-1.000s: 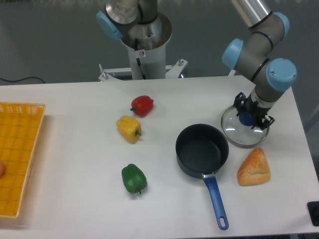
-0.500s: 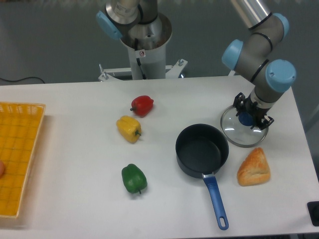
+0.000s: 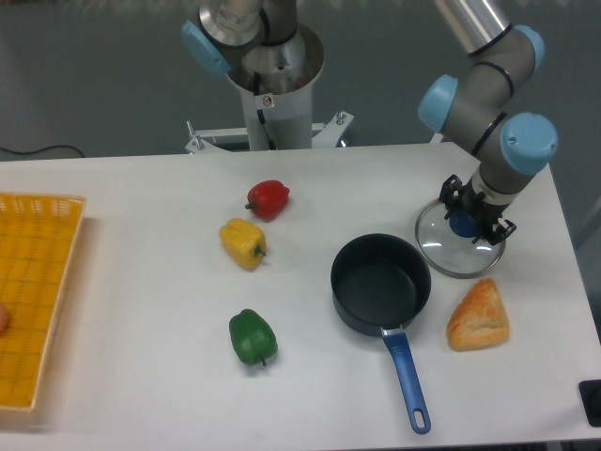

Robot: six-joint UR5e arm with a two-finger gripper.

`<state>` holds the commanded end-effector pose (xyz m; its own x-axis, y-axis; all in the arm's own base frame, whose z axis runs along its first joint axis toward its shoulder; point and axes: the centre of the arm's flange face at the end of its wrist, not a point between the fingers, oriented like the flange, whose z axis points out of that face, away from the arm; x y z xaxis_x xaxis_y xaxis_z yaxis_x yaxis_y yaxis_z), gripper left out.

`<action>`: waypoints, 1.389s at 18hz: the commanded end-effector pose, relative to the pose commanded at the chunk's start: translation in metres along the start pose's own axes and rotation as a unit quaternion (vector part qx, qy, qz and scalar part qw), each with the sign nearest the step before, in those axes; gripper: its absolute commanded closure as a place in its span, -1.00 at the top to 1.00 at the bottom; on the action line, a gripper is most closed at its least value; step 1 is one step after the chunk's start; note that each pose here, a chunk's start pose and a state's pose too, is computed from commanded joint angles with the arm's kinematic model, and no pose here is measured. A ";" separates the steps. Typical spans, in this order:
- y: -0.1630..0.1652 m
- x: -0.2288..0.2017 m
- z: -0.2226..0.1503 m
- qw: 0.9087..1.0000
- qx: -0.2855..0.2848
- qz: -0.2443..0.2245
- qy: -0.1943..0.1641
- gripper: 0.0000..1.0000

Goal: Place the lid on the table
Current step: 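Open the gripper to release the glass lid on the table, then raise the open gripper up away from the glass lid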

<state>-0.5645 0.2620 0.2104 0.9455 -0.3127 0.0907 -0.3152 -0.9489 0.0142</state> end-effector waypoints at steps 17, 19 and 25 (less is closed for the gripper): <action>-0.006 -0.005 -0.036 1.000 -0.007 0.005 -0.028 0.98; -0.010 -0.001 -0.050 0.999 -0.008 0.009 -0.036 0.99; -0.057 -0.002 -0.096 0.998 -0.010 0.048 -0.048 1.00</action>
<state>-0.5563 0.3210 0.3045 0.9143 -0.4050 -0.0033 -0.4048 -0.9139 0.0296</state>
